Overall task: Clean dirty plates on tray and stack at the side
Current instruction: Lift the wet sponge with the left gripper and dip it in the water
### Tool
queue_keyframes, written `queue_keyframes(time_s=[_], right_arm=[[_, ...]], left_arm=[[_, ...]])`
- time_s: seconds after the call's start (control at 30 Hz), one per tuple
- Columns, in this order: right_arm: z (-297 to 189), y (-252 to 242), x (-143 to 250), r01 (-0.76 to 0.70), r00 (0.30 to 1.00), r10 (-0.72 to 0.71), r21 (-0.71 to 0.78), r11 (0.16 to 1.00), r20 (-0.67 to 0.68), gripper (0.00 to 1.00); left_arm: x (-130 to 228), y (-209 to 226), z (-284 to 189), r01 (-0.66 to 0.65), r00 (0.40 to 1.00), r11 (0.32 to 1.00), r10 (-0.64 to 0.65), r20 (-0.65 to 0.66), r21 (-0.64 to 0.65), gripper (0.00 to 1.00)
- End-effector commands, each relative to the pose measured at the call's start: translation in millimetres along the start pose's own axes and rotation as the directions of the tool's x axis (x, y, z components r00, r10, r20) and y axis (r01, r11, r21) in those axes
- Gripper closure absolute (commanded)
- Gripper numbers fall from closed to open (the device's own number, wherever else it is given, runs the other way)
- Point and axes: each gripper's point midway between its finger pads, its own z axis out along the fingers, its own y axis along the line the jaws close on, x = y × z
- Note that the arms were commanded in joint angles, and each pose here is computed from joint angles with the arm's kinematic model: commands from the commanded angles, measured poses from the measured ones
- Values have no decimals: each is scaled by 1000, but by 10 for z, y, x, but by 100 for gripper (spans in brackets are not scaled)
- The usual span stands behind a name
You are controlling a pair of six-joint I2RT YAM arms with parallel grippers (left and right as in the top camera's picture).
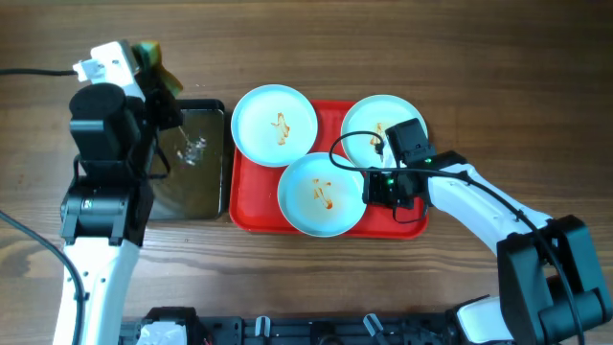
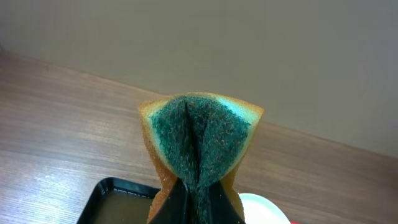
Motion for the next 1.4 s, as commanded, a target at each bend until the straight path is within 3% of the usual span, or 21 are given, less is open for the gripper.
queue_keyframes(time_s=[0.0,1.1,1.27,1.37], right_arm=[[36,-31,10,-8,1000,8,19,1000,-2,96],[36,-35,15,-8,1000,8,21,1000,-5,96],[36,-36,17,-8,1000,8,21,1000,-5,96],[36,-36,17,-8,1000,8,21,1000,-5,96]], left_arm=[[-187,-35,-130,1,998,1000,-1,61,5,96],[-172,-31,-120,0,998,1000,-1,55,3,96],[56,19,60,-9,999,1000,8,-32,-22,96],[438,111,271,-28,985,998,17,-174,-61,96]])
